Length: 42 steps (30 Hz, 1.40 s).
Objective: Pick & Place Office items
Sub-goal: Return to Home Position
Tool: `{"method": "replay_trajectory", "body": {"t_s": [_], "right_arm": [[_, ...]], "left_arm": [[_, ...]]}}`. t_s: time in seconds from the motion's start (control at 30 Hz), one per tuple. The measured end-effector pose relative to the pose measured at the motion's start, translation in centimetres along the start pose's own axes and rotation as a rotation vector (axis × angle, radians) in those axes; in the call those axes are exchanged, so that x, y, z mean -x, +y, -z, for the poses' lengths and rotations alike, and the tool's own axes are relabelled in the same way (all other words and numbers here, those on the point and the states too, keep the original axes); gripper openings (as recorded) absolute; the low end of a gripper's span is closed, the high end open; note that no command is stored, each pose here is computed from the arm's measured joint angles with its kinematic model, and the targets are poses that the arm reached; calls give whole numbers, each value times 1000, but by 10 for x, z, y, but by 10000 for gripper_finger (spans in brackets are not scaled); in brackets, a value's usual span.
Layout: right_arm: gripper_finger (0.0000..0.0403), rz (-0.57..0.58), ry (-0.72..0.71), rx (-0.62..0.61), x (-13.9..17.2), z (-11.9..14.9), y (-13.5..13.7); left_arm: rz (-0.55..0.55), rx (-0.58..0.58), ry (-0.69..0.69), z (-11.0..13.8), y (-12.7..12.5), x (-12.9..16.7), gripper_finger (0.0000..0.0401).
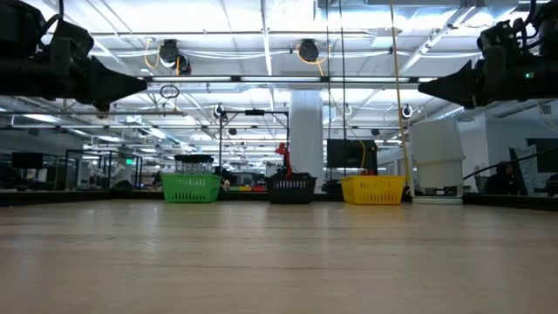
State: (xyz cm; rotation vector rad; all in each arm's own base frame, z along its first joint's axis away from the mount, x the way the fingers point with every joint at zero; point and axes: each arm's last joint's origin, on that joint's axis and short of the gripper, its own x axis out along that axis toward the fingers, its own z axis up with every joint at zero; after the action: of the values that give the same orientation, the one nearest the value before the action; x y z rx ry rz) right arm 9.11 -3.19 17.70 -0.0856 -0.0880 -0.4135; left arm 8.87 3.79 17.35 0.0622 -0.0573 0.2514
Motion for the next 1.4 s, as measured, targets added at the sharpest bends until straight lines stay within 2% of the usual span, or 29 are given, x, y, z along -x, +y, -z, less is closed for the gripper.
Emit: {"method": "replay_trajectory", "body": {"t_s": [0.2,0.53,0.83,1.13,1.4], "right_arm": [[4,0,0,96,0,0,0],[4,0,0,100,0,0,0],[4,8,-39,-45,0,-4,0],[4,135,-23,-42,0,-3,-4],[4,132,-23,-43,0,-3,-4]], "left_arm": [[-1,-8,-25,-2,0,0,35],[-1,-14,-27,-3,0,0,35],[-4,-93,-35,-3,0,0,35],[-5,-97,-50,-5,0,0,35],[-5,-97,-50,-5,0,0,35]]}}
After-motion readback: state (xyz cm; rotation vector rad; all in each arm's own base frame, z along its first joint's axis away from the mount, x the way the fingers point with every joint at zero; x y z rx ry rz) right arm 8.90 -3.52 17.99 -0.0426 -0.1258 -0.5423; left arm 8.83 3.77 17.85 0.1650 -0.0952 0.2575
